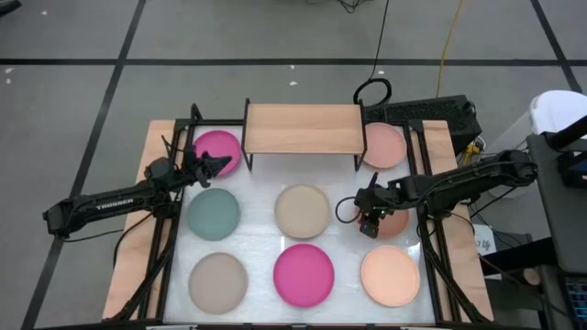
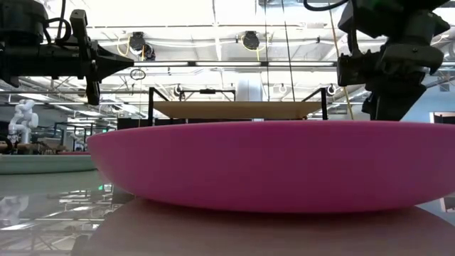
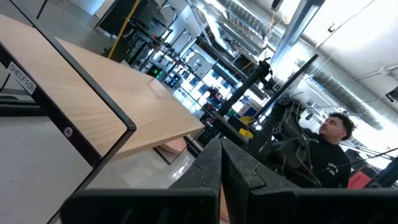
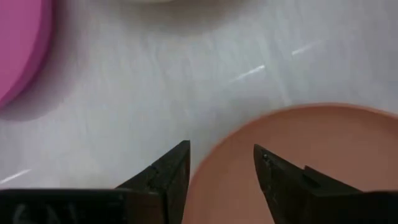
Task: Place and stack plates onto a shelf
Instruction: Put the brown plate on the shelf
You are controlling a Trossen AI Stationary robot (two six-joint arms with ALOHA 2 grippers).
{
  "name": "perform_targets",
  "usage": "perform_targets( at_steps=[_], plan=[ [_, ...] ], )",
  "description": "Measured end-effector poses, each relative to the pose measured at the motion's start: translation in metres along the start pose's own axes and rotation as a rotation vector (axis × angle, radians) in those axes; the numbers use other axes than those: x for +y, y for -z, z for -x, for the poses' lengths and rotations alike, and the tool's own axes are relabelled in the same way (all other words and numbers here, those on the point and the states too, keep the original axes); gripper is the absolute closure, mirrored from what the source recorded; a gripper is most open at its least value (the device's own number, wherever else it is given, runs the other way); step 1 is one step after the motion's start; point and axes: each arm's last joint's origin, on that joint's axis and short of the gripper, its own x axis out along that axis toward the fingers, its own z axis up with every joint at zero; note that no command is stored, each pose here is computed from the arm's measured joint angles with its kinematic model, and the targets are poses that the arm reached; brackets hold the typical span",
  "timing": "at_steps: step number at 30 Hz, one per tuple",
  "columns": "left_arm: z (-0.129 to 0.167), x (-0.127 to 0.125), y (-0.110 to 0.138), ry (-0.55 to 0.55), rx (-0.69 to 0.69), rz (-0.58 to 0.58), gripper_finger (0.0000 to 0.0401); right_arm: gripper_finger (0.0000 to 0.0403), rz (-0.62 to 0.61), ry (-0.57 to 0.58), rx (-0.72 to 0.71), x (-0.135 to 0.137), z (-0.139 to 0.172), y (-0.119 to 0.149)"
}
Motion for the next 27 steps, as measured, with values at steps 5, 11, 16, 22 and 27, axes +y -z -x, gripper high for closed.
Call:
perform_targets(
  at_steps=[5, 11, 16, 22, 27],
  plan=[
    [0.0, 0.0, 0.0, 0.0, 0.0, 0.0, 0.0397, 0.0245, 0.001, 0.006, -0.028, 0.001, -0.004, 0.003],
    [0.0, 0.0, 0.0, 0.0, 0.0, 0.0, 0.0397, 0.0245, -0.035, 0.019, -0.013, -0.004, -0.012, 0.01],
    [0.0, 0.0, 0.0, 0.0, 0.0, 0.0, 0.0397, 0.0245, -0.033, 0.022, 0.006, -0.002, -0.022, 0.012],
    [0.0, 0.0, 0.0, 0.001, -0.001, 0.007, 0.0397, 0.0245, -0.043, 0.058, 0.063, -0.002, -0.034, 0.014],
    [0.0, 0.0, 0.0, 0.001, 0.0, 0.006, 0.0397, 0.025, -0.059, 0.068, 0.072, -0.002, -0.037, 0.014]
  ],
)
